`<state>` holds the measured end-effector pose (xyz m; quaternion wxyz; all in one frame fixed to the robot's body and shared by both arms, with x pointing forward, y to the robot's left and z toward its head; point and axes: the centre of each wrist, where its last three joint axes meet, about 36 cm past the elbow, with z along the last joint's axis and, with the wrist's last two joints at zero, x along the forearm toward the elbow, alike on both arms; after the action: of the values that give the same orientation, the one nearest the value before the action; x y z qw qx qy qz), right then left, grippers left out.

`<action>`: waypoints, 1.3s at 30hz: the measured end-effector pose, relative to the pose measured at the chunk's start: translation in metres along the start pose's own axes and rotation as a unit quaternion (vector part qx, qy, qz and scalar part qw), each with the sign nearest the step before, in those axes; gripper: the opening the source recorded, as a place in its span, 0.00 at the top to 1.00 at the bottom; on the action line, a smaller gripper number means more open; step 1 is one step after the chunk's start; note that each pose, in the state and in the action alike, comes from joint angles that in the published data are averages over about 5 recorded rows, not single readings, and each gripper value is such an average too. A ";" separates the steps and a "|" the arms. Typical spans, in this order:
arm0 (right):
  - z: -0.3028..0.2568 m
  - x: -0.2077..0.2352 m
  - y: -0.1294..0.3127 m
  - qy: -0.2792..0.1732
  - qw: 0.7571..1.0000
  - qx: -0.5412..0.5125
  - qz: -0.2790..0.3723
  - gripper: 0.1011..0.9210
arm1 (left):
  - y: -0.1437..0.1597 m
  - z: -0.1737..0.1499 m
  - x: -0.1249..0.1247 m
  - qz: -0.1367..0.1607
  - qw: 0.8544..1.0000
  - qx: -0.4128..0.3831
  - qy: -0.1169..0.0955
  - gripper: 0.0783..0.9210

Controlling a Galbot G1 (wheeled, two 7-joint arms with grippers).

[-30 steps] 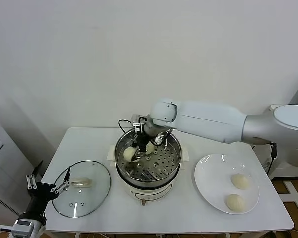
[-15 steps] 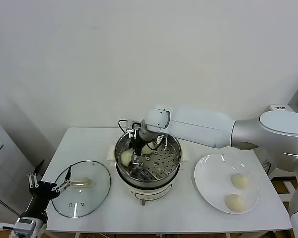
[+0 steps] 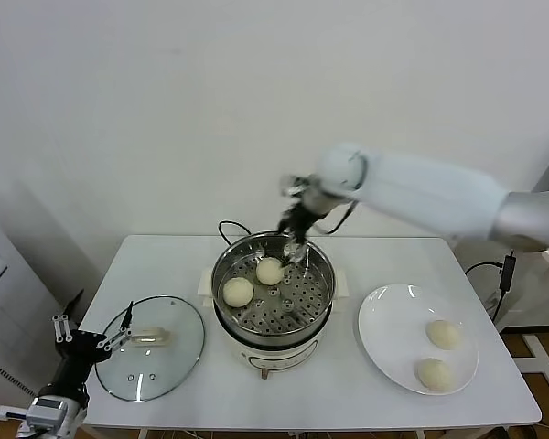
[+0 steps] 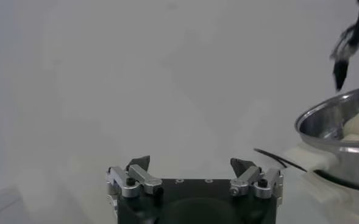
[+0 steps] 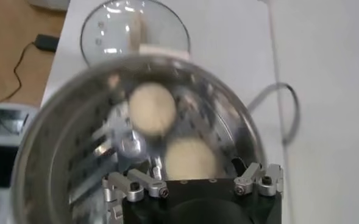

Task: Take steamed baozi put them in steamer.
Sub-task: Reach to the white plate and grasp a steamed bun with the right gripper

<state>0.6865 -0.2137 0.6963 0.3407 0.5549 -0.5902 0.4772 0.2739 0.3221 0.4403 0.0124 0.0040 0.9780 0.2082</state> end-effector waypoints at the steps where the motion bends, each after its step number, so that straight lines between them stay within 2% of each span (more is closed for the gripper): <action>1: 0.015 0.007 0.001 0.007 1.000 -0.001 0.000 0.12 | -0.001 0.000 0.000 0.001 1.000 0.000 0.000 0.12; 7: 0.103 0.024 0.025 0.045 0.999 -0.012 -0.010 0.12 | -0.006 -0.001 -0.001 0.004 1.000 -0.002 0.000 0.12; 15: 0.177 -0.019 0.085 0.074 0.995 -0.009 -0.059 0.12 | -0.010 -0.002 0.000 0.007 1.000 -0.005 0.003 0.12; 26: 0.220 -0.081 0.145 0.093 0.988 -0.002 -0.123 0.12 | -0.011 -0.001 0.005 0.006 1.000 -0.008 0.010 0.12; 39: 0.241 -0.112 0.173 0.109 0.982 -0.004 -0.154 0.12 | -0.012 -0.002 0.008 0.007 1.000 -0.012 0.012 0.12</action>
<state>0.5647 -0.4158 0.4850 0.4745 0.5824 -0.4587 0.4745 0.2663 0.3106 0.4367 -0.0009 0.0082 0.9754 0.2203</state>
